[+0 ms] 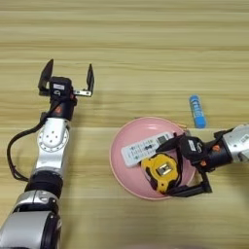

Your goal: Move the objects on the table

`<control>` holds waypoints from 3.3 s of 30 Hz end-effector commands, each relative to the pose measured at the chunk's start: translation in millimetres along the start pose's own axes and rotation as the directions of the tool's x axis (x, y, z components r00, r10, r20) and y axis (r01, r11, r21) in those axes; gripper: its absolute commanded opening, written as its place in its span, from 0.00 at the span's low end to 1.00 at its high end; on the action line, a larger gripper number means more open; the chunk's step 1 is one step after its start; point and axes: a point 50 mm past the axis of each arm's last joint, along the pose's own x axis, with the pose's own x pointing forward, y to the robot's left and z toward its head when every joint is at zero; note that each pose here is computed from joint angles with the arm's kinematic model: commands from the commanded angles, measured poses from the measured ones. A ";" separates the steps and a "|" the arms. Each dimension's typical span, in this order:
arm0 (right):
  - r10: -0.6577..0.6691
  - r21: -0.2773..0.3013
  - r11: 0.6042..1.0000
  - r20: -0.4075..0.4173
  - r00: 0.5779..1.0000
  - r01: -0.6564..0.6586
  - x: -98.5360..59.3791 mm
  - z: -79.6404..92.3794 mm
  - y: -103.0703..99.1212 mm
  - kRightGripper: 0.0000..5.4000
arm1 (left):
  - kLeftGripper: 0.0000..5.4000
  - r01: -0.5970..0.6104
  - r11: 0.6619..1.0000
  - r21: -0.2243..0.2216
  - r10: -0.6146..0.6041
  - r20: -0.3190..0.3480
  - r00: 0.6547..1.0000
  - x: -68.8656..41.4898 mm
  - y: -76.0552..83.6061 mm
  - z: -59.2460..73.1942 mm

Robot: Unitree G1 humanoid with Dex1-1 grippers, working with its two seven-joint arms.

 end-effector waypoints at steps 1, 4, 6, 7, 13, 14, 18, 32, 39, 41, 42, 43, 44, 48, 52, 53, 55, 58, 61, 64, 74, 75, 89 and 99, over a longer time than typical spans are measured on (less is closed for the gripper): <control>-0.007 -0.019 1.000 0.020 1.000 0.007 -1.0 4.8 2.0 0.99 | 1.00 0.001 1.000 0.004 -0.001 -0.002 1.000 -0.4 -0.5 -0.4; -0.010 -0.021 1.000 0.037 0.999 0.011 -1.7 6.8 7.9 0.99 | 1.00 0.001 1.000 0.003 -0.001 -0.002 1.000 -0.5 -0.8 -0.5; -0.009 -0.019 1.000 0.049 0.999 0.010 -1.3 7.5 14.1 0.99 | 1.00 0.000 1.000 0.003 0.000 -0.002 1.000 -0.5 -0.9 -0.5; -0.010 -0.014 1.000 0.060 0.998 0.011 -0.3 8.1 18.7 0.99 | 1.00 0.001 1.000 0.003 -0.001 -0.002 1.000 -0.5 -0.9 -0.5; -0.150 0.034 0.989 0.135 0.980 0.146 5.5 10.8 28.5 0.99 | 1.00 0.000 1.000 0.000 0.000 -0.003 1.000 0.5 -1.3 -0.8; -0.183 0.040 0.983 0.143 0.973 0.179 5.3 11.3 27.1 0.99 | 1.00 0.001 1.000 0.000 -0.001 -0.003 1.000 0.7 -1.4 -0.9; -0.302 0.081 0.953 0.188 0.935 0.292 3.1 16.1 22.5 0.99 | 1.00 0.002 1.000 -0.001 -0.002 -0.003 1.000 1.1 -1.6 -1.0; -0.718 0.263 0.694 0.317 0.619 0.670 -17.6 32.2 -4.9 0.99 | 1.00 0.003 1.000 -0.004 -0.003 -0.002 1.000 4.9 -1.7 -1.1; -0.833 0.320 0.546 0.303 0.462 0.775 -31.9 32.3 -18.8 0.99 | 1.00 0.003 1.000 -0.005 -0.003 -0.002 1.000 6.0 -1.4 -1.4; -0.868 0.345 0.490 0.281 0.410 0.801 -37.8 29.4 -24.2 0.99 | 1.00 0.003 1.000 -0.005 -0.003 -0.002 1.000 6.2 -1.5 -1.5; -0.882 0.353 0.464 0.268 0.387 0.812 -40.1 27.9 -26.4 0.99 | 1.00 0.002 1.000 -0.006 -0.002 -0.002 1.000 6.2 -1.6 -1.5; -0.895 0.357 0.440 0.253 0.368 0.824 -42.0 25.8 -28.4 0.99 | 1.00 0.002 1.000 -0.006 -0.002 -0.002 1.000 6.2 -1.8 -1.5; -0.905 0.356 0.419 0.235 0.353 0.836 -43.3 23.4 -29.9 0.99 | 1.00 0.002 1.000 -0.006 -0.002 -0.002 1.000 6.2 -1.9 -1.5; -0.942 0.372 0.336 0.152 0.300 0.865 -46.8 10.3 -35.6 0.99 | 1.00 0.003 1.000 -0.006 -0.003 -0.004 1.000 5.5 -2.7 -2.3; -0.966 0.390 0.258 0.068 0.251 0.884 -50.8 -4.3 -40.2 0.99 | 1.00 0.003 1.000 -0.006 -0.003 -0.004 1.000 5.0 -3.5 -2.6; -0.969 0.396 0.243 0.054 0.241 0.886 -51.7 -7.1 -41.1 0.99 | 1.00 0.003 1.000 -0.007 -0.003 -0.004 1.000 4.9 -3.6 -2.6; -0.975 0.410 0.215 0.030 0.222 0.886 -53.2 -12.2 -42.5 0.99 | 1.00 0.003 1.000 -0.006 -0.003 -0.005 1.000 4.4 -3.8 -3.0; -0.980 0.422 0.181 0.000 0.200 0.888 -55.9 -18.2 -43.8 0.99 | 1.00 0.002 1.000 -0.006 -0.002 -0.006 1.000 3.9 -3.7 -3.3; -0.984 0.434 0.142 -0.040 0.176 0.890 -58.3 -25.8 -45.2 0.99 | 1.00 0.000 1.000 -0.006 0.000 -0.005 1.000 3.9 -3.6 -3.2; -0.983 0.438 0.123 -0.068 0.169 0.890 -57.1 -32.0 -46.6 0.99 | 1.00 0.000 1.000 -0.006 0.000 -0.005 1.000 3.7 -3.7 -3.2; -0.974 0.457 0.138 -0.097 0.203 0.879 -45.4 -38.1 -50.1 0.99 | 1.00 0.002 1.000 -0.002 -0.002 -0.004 1.000 2.6 -2.9 -3.2; -0.974 0.455 0.144 -0.092 0.207 0.879 -44.4 -37.2 -50.4 0.99 | 1.00 0.003 1.000 -0.001 -0.003 -0.003 1.000 2.6 -2.7 -3.0; -0.963 0.401 0.131 -0.167 0.213 0.907 -39.4 -47.6 -53.0 0.99 | 1.00 0.002 1.000 0.004 -0.002 -0.001 1.000 2.6 -2.4 -2.7; -0.935 0.357 0.172 -0.233 0.266 0.918 -30.9 -57.4 -51.6 0.85 | 1.00 0.004 1.000 0.003 -0.004 0.001 1.000 2.3 -3.3 -2.3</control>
